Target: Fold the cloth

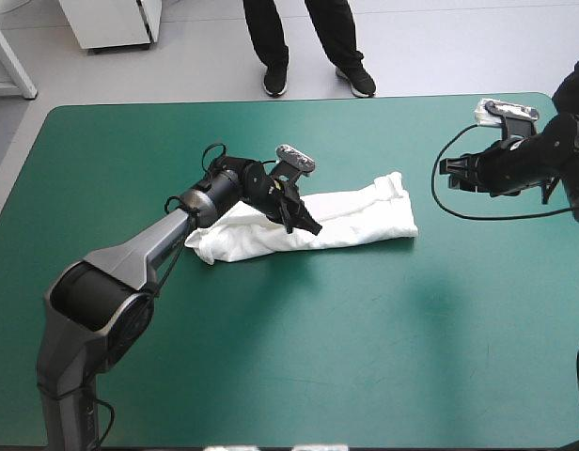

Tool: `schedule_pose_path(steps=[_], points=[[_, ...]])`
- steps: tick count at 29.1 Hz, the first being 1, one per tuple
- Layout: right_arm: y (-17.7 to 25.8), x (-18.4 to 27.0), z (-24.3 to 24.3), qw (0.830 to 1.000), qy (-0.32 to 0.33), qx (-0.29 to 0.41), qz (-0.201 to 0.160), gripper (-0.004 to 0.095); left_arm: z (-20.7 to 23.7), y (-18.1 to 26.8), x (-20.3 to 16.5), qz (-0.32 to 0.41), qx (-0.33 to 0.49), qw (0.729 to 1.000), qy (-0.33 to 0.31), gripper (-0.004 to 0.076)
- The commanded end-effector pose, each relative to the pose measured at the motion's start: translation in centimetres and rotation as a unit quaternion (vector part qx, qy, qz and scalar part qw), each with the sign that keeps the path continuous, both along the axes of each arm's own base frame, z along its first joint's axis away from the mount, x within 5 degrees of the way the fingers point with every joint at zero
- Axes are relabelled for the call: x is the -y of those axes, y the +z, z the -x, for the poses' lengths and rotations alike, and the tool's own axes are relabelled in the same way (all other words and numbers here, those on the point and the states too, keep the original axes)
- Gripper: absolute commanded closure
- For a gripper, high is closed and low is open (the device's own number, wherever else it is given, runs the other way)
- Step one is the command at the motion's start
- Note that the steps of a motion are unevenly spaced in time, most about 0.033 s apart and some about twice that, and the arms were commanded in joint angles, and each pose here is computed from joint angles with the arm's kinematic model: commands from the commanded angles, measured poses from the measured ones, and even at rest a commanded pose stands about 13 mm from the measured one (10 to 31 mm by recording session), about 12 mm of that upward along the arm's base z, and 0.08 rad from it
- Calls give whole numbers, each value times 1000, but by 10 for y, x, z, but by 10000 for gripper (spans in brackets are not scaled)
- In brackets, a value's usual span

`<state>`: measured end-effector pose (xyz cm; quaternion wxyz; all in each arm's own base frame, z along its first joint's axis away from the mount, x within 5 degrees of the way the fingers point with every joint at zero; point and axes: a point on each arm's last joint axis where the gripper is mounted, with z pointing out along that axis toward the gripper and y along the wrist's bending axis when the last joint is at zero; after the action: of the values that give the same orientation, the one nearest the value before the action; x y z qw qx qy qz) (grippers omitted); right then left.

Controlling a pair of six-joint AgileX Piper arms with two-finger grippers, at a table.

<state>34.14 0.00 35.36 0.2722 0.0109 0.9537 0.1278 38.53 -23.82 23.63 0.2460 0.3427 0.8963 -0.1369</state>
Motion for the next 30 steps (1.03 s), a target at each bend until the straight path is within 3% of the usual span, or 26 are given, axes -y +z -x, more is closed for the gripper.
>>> schedule_pose_path(steps=[1,8,21,30], points=[[12,-2,-3,999,19,34,-20,410,-8,24,6,23,16,1000,0,734],[-27,-10,-26,995,58,-29,-69,299,-16,7,11,16,-11,1000,2,734],[-102,-21,-68,981,88,-81,-151,298,-9,5,11,14,-47,999,-5,734],[-132,-32,-76,973,101,-113,-175,298,-9,5,11,12,-46,999,-7,734]])
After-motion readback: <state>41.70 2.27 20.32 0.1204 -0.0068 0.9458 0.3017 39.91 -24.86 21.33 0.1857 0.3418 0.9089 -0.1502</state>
